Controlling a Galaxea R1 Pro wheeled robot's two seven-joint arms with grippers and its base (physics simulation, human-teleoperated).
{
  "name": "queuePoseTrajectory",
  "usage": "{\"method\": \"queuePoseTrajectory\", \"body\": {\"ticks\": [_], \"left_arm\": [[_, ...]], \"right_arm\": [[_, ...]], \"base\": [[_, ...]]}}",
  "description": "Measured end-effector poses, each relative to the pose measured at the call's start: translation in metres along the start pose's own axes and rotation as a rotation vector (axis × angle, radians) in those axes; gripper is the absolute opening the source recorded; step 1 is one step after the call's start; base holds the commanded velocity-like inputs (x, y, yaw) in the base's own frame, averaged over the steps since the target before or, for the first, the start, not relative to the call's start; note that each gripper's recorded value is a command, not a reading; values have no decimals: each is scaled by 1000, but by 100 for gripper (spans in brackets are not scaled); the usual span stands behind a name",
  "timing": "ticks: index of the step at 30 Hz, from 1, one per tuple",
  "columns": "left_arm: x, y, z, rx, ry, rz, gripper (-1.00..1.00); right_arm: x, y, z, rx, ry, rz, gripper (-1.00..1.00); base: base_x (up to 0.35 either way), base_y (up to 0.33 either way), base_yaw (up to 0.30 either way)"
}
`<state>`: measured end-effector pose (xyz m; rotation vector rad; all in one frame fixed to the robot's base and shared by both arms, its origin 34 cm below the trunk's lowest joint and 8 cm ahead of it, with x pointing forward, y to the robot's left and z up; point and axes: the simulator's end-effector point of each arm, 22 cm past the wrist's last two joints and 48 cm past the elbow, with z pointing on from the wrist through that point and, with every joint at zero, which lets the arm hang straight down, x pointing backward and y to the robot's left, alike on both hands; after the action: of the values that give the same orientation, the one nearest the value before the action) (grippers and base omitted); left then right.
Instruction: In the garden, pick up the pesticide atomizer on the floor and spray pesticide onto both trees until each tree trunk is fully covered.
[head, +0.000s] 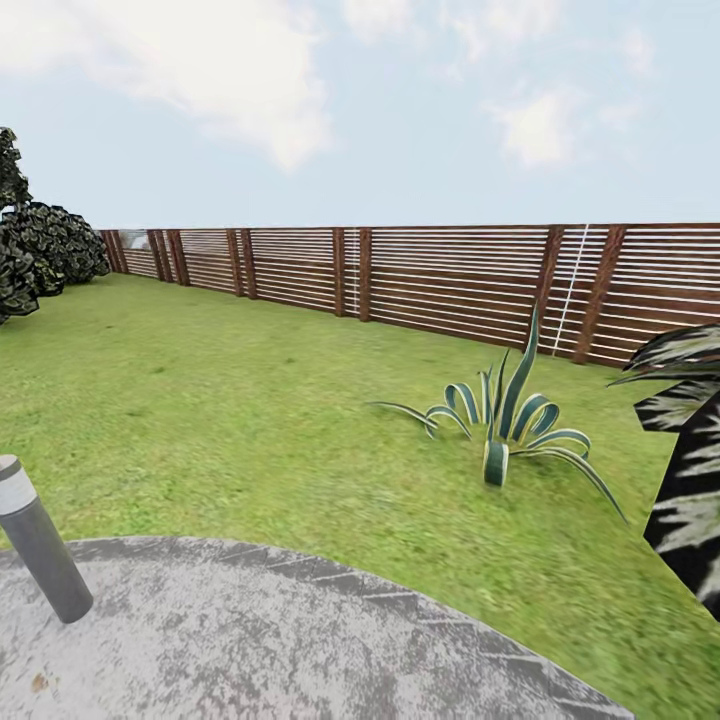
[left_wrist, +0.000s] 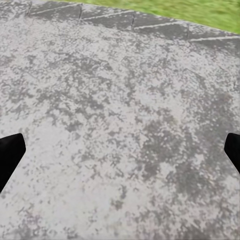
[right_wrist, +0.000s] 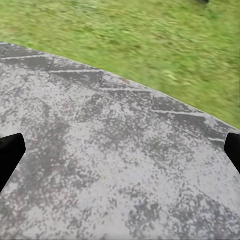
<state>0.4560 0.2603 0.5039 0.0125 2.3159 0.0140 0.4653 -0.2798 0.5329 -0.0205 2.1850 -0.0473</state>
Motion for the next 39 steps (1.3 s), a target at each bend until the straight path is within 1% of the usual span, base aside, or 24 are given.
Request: {"method": "queuePoseTrajectory", "body": {"ticks": [23,39], "left_arm": [[34,1,26,-6,1,-2,100],[60,0,44,-6,0,-2,100]], "right_arm": [[37,2,21,-2,1,-3,100],[65,4,36,-3,1,-4,100]], "base": [[0,0,4],[0,0,154]]}}
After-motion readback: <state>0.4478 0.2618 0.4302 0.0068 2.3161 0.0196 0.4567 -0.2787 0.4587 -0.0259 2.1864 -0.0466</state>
